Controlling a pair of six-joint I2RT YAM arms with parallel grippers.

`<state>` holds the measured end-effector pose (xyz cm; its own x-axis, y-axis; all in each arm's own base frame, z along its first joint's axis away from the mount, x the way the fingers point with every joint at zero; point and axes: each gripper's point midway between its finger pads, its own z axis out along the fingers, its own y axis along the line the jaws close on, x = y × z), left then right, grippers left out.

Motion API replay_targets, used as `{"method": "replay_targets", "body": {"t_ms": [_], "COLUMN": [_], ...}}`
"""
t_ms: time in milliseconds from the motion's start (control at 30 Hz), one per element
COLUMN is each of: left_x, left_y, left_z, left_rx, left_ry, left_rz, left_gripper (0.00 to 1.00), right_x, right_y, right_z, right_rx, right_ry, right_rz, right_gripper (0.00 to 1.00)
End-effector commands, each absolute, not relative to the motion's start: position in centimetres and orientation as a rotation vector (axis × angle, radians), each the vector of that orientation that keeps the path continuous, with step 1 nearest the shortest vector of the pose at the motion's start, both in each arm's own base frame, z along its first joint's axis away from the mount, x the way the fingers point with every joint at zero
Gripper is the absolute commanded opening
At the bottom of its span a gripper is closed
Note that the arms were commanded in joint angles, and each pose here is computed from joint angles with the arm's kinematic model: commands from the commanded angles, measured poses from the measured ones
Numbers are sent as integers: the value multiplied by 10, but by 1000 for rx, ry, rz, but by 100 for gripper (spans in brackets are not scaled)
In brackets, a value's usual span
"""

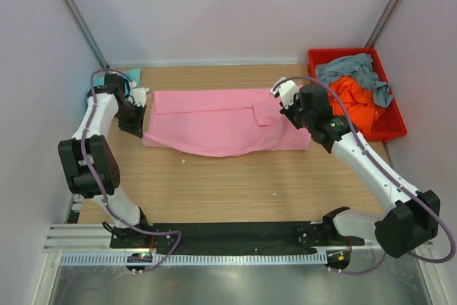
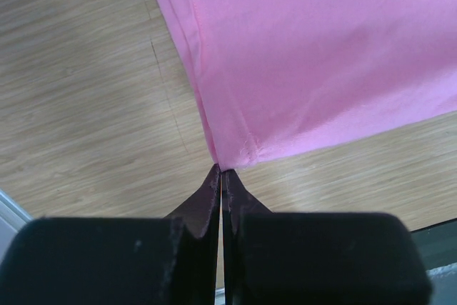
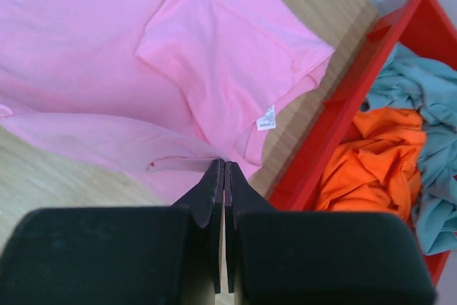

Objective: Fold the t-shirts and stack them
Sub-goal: Fold the tshirt

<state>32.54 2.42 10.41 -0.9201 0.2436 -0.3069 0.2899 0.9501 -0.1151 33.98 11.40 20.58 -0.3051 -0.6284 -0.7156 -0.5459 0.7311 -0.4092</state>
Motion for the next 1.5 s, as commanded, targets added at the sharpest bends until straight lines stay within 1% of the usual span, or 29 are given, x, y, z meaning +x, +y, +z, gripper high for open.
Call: {"method": "replay_targets", "body": {"t_ms": [0,67,100,167,200,233,267,300,333,400,433,467,533,567,633,667,700,767,900,1067,1233,1467], "left_x": [345,354,364,376,379,393,400,406,419,431,445,450,458,470,482,488,492,504,513,515,511,517], "left_y": [26,29,31,33,33,35,36,37,38,38,39,39,36,35,28,29,28,30,33,35,40,42], "left_z": [118,119,127,122,121,129,121,119,118,114,126,110,104,112,98,105,97,99,88,79,74,72], "left_rx": [422,423,426,419,411,408,401,391,385,378,382,380,394,402,411,407,401,391,358,319,286,256], "left_ry": [2773,2772,2747,2762,2769,2740,2759,2759,2755,2767,2728,2766,2787,2757,2773,2751,2758,2732,2733,2749,2772,2760], "left_rz": [-240,-228,-212,-218,-229,-215,-223,-226,-224,-235,-217,-238,-245,-232,-240,-222,-216,-185,-161,-149,-117,-111], "left_gripper": [0,0,0,0,0,0,0,0,0,0,0,0,0,0,0,0,0,0,0,0,0,0], "right_x": [375,389,398,412,422,429,439,450,456,475,481,492,504,513,531,534,540,550,569,583,589,596], "right_y": [115,115,117,117,114,112,111,107,105,103,99,99,96,98,100,100,103,105,107,110,107,100], "right_z": [258,255,265,257,266,265,254,261,258,253,250,241,233,236,215,222,208,211,190,184,176,175], "right_rx": [-787,-782,-773,-770,-747,-738,-739,-714,-699,-680,-673,-673,-663,-646,-648,-638,-650,-643,-647,-637,-614,-590], "right_ry": [1855,1868,1845,1862,1844,1847,1873,1860,1867,1871,1877,1890,1903,1894,1929,1913,1936,1924,1949,1951,1961,1953], "right_rz": [-167,-176,-179,-186,-191,-197,-199,-199,-196,-199,-200,-204,-192,-180,-165,-166,-163,-162,-168,-157,-170,-194], "right_gripper": [1,1,2,1,2,1,1,2,1,1,1,1,1,1,1,2,1,2,2,1,1,1]}}
